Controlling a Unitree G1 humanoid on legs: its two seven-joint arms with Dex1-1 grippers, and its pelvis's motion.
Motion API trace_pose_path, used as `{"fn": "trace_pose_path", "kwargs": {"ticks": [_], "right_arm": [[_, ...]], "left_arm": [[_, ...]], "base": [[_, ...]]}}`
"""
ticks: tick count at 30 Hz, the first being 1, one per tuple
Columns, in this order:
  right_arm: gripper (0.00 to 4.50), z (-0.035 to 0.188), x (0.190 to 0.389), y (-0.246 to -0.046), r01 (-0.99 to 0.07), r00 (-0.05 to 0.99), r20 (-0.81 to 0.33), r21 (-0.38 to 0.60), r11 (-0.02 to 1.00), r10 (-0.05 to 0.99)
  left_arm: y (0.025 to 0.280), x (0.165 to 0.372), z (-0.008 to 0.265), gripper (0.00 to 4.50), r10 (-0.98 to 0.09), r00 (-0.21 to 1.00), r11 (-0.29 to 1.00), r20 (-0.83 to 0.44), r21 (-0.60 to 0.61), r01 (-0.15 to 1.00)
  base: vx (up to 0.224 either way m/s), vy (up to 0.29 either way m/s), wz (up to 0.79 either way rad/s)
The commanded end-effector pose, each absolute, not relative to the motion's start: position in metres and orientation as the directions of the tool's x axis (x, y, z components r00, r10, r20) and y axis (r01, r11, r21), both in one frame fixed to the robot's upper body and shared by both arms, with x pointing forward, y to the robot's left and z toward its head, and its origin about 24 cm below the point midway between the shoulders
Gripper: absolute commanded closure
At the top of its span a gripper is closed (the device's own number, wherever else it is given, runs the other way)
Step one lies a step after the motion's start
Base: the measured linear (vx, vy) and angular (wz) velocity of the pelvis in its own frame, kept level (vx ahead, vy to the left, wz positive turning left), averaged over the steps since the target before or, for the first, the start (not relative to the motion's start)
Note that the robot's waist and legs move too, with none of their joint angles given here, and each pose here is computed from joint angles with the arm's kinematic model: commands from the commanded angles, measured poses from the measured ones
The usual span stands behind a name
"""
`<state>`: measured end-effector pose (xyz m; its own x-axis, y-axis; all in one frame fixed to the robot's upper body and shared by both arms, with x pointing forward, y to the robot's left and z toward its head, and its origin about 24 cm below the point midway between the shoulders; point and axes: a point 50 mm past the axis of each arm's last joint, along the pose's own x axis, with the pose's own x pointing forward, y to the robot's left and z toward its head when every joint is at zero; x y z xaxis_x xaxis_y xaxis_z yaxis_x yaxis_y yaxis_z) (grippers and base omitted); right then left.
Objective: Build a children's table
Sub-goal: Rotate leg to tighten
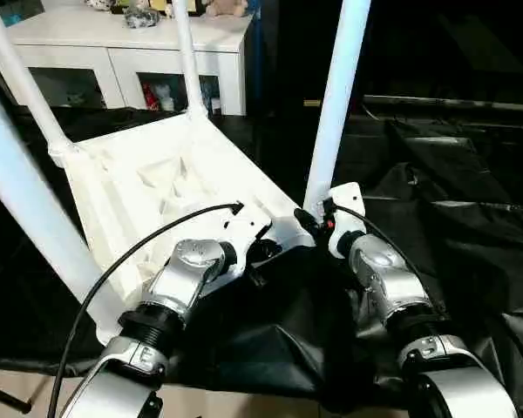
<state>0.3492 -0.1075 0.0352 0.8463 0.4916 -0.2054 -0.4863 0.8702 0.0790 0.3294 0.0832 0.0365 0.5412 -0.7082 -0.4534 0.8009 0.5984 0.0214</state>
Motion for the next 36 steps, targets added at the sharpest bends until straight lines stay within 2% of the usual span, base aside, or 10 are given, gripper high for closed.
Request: {"fn": "trace_pose_path", "kwargs": {"ticks": [1,5,7,9,15,22,25,30,35,36], "right_arm": [[1.33,0.028,0.330,-0.060,-0.711,0.655,-0.199,0.164,0.683,0.729],[1.33,0.035,0.323,-0.077,-0.823,0.519,-0.188,0.154,0.547,0.834],[1.33,0.044,0.318,-0.106,-0.879,0.436,-0.178,0.125,0.460,0.882],[1.33,0.047,0.316,-0.115,-0.888,0.424,-0.178,0.109,0.446,0.888],[1.33,0.068,0.299,-0.186,-0.904,0.381,-0.206,0.121,0.410,0.901],[1.33,0.080,0.277,-0.224,-0.912,0.311,-0.230,0.200,0.358,0.922],[1.33,0.082,0.276,-0.237,-0.892,0.373,-0.243,0.173,0.418,0.895],[1.33,0.075,0.292,-0.232,-0.814,0.547,-0.237,0.070,0.576,0.803],[1.33,0.061,0.317,-0.224,-0.597,0.774,-0.236,0.034,0.801,0.587],[1.33,0.061,0.319,-0.219,-0.584,0.786,-0.221,0.040,0.811,0.577]], "left_arm": [[0.073,0.326,0.034,4.50,-0.737,0.519,0.581,-0.432,-0.013,0.814],[0.085,0.322,0.034,4.50,-0.768,0.466,0.532,-0.439,-0.033,0.846],[0.095,0.315,0.034,4.50,-0.813,0.376,0.444,-0.445,-0.055,0.894],[0.098,0.313,0.034,4.50,-0.825,0.347,0.416,-0.447,-0.063,0.907],[0.122,0.296,0.036,4.50,-0.865,0.125,0.202,-0.486,-0.109,0.973],[0.134,0.293,0.041,4.50,-0.868,0.038,0.118,-0.495,-0.132,0.984],[0.138,0.292,0.045,4.50,-0.871,-0.008,0.071,-0.491,-0.143,0.987],[0.141,0.290,0.048,4.50,-0.871,-0.066,0.012,-0.487,-0.155,0.988],[0.145,0.287,0.053,4.50,-0.874,-0.091,-0.024,-0.478,-0.145,0.989],[0.145,0.286,0.054,4.50,-0.873,-0.095,-0.031,-0.479,-0.139,0.990]], "base": [[0.000,0.000,0.00],[0.000,0.000,0.00],[0.000,0.000,0.00],[0.000,0.000,0.00],[0.000,0.000,0.00],[0.000,0.000,0.00],[0.000,0.000,0.00],[0.000,0.000,0.00],[0.000,0.000,0.00],[0.000,0.000,0.00]]}}
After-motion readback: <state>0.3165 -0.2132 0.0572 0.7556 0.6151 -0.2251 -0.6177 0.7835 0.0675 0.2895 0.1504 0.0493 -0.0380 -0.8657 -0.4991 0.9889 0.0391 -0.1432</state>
